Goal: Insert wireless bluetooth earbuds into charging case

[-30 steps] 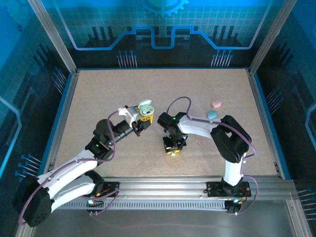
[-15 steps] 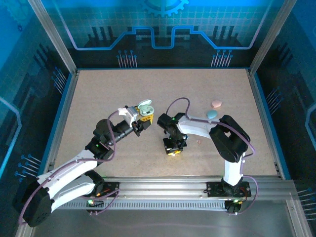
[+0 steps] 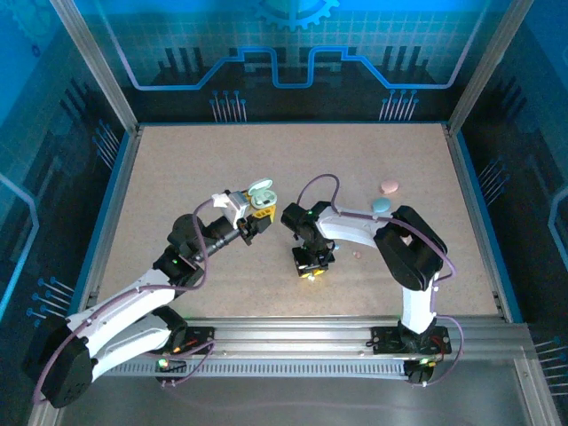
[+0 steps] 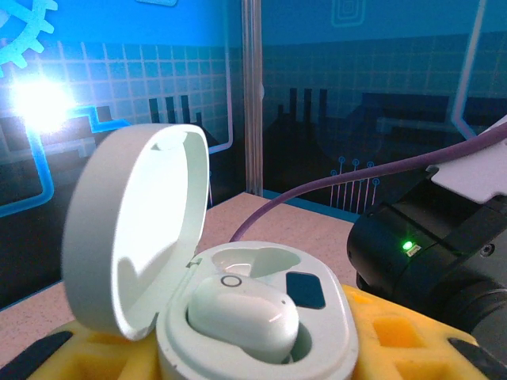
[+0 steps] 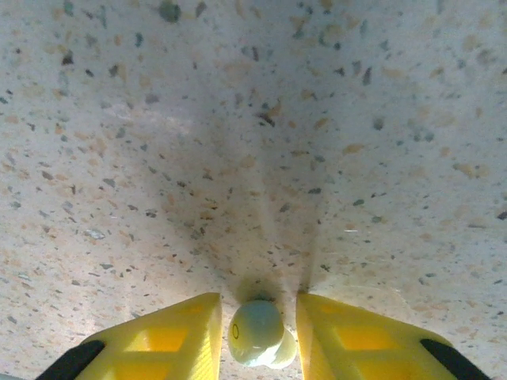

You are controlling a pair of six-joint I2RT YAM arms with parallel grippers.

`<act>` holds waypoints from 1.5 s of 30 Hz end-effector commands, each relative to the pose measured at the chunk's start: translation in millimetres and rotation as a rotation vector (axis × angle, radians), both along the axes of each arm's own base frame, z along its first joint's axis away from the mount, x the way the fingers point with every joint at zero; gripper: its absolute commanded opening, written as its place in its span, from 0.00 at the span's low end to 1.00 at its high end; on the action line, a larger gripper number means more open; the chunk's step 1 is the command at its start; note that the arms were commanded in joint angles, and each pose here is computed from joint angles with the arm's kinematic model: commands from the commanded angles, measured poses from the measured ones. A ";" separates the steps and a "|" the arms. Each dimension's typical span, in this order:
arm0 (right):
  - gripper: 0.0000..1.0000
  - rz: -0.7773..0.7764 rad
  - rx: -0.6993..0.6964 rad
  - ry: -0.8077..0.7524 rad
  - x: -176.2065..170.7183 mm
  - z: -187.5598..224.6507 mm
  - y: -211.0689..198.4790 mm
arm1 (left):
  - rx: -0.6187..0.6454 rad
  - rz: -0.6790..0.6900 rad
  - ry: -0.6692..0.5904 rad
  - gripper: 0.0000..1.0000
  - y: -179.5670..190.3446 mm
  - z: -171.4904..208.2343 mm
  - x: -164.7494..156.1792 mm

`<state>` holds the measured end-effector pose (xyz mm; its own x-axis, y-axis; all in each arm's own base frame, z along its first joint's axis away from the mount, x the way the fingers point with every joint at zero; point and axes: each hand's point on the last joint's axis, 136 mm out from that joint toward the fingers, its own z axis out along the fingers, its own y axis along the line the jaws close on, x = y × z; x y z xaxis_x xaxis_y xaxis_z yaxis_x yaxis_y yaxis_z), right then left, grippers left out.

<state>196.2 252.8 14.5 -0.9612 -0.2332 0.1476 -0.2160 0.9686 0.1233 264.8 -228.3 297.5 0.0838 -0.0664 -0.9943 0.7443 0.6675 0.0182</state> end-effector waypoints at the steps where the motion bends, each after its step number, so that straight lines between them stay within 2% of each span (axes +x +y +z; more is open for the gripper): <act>1: 0.29 0.026 -0.015 -0.015 2.5 -4.5 4.1 | -0.006 0.005 -0.019 0.36 1.1 5.2 -2.5; 10: 0.24 0.027 -0.001 -0.016 2.1 -2.7 6.3 | -0.004 0.005 -0.015 0.35 0.5 3.1 -1.5; 14: 0.22 0.017 0.028 -0.069 7.4 17.7 3.7 | 0.001 0.007 -0.013 0.36 0.4 1.6 -1.4; 17: 0.22 -0.013 0.128 -0.146 19.9 56.6 2.1 | 0.005 0.006 -0.011 0.36 0.3 -0.1 -1.3; 23: 0.23 -0.051 0.509 -0.328 41.1 179.8 3.8 | 0.028 -0.051 0.009 0.36 -10.0 -9.6 -2.7; 28: 0.23 0.063 0.759 -0.435 34.9 272.4 10.5 | 0.033 -0.176 0.009 0.35 -29.1 -9.3 -10.9; 31: 0.24 0.155 0.875 -0.450 25.3 305.8 21.8 | 0.038 -0.234 0.004 0.35 -37.2 -7.4 -15.0; 35: 0.24 0.213 0.955 -0.425 22.0 319.7 35.5 | 0.042 -0.290 -0.004 0.35 -45.1 -1.9 -19.7; 45: 0.25 0.235 0.959 -0.399 29.3 313.4 48.2 | 0.040 -0.325 0.004 0.35 -51.4 2.1 -22.3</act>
